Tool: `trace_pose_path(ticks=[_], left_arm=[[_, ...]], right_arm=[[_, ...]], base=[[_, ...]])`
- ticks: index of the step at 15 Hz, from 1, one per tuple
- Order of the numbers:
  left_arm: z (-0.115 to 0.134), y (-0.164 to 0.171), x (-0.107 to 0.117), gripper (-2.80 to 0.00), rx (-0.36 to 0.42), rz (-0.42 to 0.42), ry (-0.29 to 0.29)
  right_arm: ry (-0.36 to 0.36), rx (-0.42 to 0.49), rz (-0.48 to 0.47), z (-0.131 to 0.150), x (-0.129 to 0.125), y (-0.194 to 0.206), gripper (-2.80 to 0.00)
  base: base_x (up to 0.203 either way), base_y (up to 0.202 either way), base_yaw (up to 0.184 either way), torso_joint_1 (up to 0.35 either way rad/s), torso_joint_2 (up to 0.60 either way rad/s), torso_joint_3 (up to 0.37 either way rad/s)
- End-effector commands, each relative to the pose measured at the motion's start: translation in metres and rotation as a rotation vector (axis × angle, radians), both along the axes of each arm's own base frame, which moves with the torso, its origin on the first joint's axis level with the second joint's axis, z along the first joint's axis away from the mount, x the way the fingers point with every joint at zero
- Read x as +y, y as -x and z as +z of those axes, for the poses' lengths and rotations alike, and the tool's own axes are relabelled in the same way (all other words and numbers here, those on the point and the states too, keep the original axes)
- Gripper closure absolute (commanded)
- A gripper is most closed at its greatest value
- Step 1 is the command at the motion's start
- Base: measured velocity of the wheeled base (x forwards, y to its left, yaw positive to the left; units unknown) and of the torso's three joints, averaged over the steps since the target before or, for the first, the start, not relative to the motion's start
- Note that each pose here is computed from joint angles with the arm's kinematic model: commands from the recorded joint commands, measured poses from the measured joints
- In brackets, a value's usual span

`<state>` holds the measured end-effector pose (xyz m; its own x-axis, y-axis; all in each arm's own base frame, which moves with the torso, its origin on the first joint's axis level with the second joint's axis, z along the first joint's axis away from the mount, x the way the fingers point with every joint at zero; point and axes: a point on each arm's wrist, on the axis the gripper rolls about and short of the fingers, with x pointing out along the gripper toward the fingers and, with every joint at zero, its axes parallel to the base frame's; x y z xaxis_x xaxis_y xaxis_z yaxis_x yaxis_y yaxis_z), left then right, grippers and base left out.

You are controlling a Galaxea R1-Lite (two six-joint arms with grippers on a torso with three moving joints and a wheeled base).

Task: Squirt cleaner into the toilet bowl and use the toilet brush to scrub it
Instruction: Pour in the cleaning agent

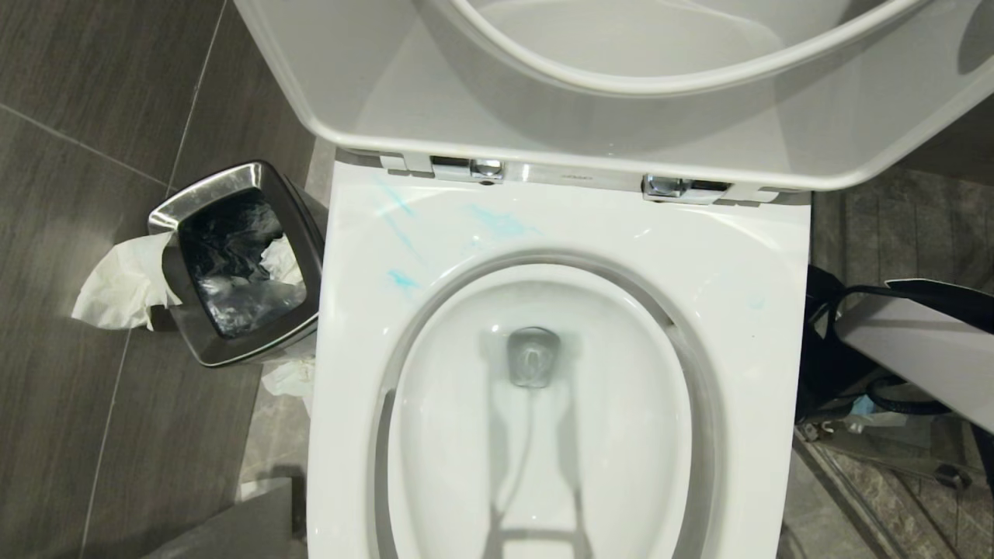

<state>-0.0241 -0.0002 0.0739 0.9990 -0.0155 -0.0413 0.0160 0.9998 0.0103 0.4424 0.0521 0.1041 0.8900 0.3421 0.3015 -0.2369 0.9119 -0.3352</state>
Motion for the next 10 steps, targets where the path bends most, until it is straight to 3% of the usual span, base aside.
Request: trace_pose_path(ticks=[1, 5, 10], left_arm=[[0.0, 0.0, 0.0, 0.0, 0.001, 0.0, 0.0], [0.0, 0.0, 0.0, 0.0, 0.0, 0.0, 0.0], [0.0, 0.0, 0.0, 0.0, 0.0, 0.0, 0.0]], right_arm=[[-0.001, -0.034, 0.002, -0.002, 0.002, -0.01, -2.8], [-0.002, -0.031, 0.003, -0.009, 0.002, -0.015, -2.8], [-0.004, -0.06, 0.005, 0.004, 0.003, -0.013, -2.8]], base=[[0.0, 0.0, 0.0, 0.0, 0.0, 0.0], [0.0, 0.0, 0.0, 0.0, 0.0, 0.0], [0.0, 0.0, 0.0, 0.0, 0.0, 0.0]])
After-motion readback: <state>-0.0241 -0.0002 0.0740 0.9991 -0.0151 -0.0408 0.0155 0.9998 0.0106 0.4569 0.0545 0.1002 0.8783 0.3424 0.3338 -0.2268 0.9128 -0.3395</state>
